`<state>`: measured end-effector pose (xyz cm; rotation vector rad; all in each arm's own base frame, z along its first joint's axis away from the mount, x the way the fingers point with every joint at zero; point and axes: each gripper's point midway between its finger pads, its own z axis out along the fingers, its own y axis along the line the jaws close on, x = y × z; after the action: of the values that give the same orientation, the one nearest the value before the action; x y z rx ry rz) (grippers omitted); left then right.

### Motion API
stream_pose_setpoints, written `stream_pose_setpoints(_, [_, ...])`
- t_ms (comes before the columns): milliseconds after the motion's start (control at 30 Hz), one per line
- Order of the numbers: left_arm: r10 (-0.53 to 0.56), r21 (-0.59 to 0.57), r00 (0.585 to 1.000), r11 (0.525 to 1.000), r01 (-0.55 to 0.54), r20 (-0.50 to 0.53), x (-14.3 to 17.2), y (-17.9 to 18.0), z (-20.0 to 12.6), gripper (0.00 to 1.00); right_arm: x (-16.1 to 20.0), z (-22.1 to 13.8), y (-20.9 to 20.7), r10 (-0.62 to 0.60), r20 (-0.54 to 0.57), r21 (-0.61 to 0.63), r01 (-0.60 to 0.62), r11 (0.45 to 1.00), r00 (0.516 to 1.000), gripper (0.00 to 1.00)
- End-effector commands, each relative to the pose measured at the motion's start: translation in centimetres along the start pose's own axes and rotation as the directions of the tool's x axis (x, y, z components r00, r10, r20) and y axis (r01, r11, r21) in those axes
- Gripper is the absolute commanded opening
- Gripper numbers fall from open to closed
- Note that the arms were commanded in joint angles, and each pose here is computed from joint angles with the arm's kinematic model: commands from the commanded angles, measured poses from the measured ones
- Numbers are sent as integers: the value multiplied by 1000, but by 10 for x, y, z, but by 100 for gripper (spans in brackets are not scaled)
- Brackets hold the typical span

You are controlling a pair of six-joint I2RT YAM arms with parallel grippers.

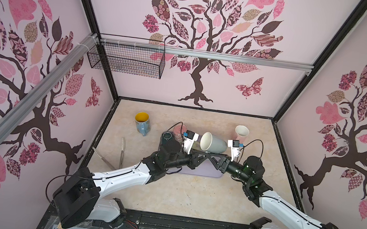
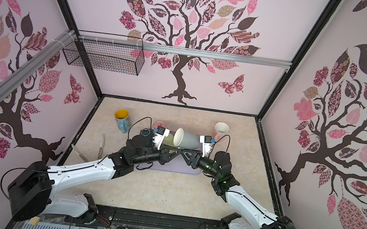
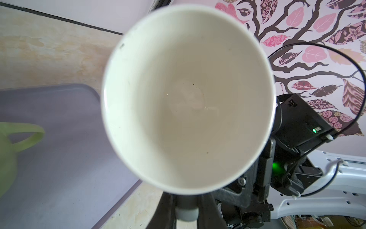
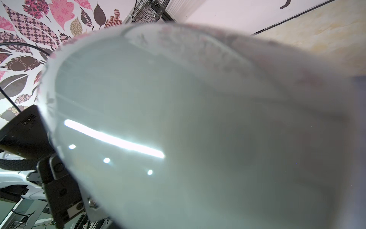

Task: Turn the mug right side up
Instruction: Place the mug at the top-left of the table.

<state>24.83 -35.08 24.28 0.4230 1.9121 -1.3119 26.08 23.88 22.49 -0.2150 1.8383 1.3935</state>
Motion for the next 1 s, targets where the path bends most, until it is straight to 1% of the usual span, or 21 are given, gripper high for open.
stream_pose_setpoints(0, [80, 79, 991, 993, -89, 104, -39, -39, -7, 0, -6, -2, 15, -62, 22, -41, 62, 997, 998, 48])
stream_pose_setpoints(33, [81, 59, 991, 994, -87, 104, -39, -36, -7, 0, -7, -3, 14, -62, 24, -34, 63, 997, 998, 51])
stream_pose_setpoints(233, [111, -40, 989, 993, -108, 102, -42, -23, -11, 0, -7, -5, 10, -70, 33, -6, 70, 998, 997, 59])
stream_pose_setpoints(433, [129, -156, 988, 981, -115, 83, -41, -5, -12, 0, -9, -7, 9, -81, 43, 10, 81, 997, 996, 64])
stream_pose_setpoints(533, [140, -246, 989, 961, -124, 50, -34, 7, -11, 0, -9, -7, 9, -86, 46, 12, 86, 996, 995, 65])
stream_pose_setpoints(633, [150, -295, 988, 946, -136, 28, -31, 15, -10, 0, -9, -8, 9, -86, 48, 15, 86, 996, 995, 66])
stream_pose_setpoints(733, [149, -349, 989, 927, -134, 16, -29, 26, -10, 0, -10, -8, 5, -81, 55, 40, 79, 996, 995, 75])
stream_pose_setpoints(833, [147, -397, 989, 909, -128, 17, -31, 35, -13, 0, -12, -11, -5, -86, 73, 96, 79, 992, 994, 84])
stream_pose_setpoints(900, [157, -419, 988, 897, -140, 6, -31, 39, -14, 0, -14, -17, -14, -89, 94, 158, 74, 985, 992, 93])
stream_pose_setpoints(933, [159, -428, 987, 893, -142, 5, -31, 41, -15, 0, -16, -20, -18, -101, 106, 188, 80, 979, 989, 99])
stream_pose_setpoints(967, [160, -433, 987, 890, -141, 6, -32, 42, -16, 0, -17, -23, -20, -108, 113, 208, 83, 975, 988, 99])
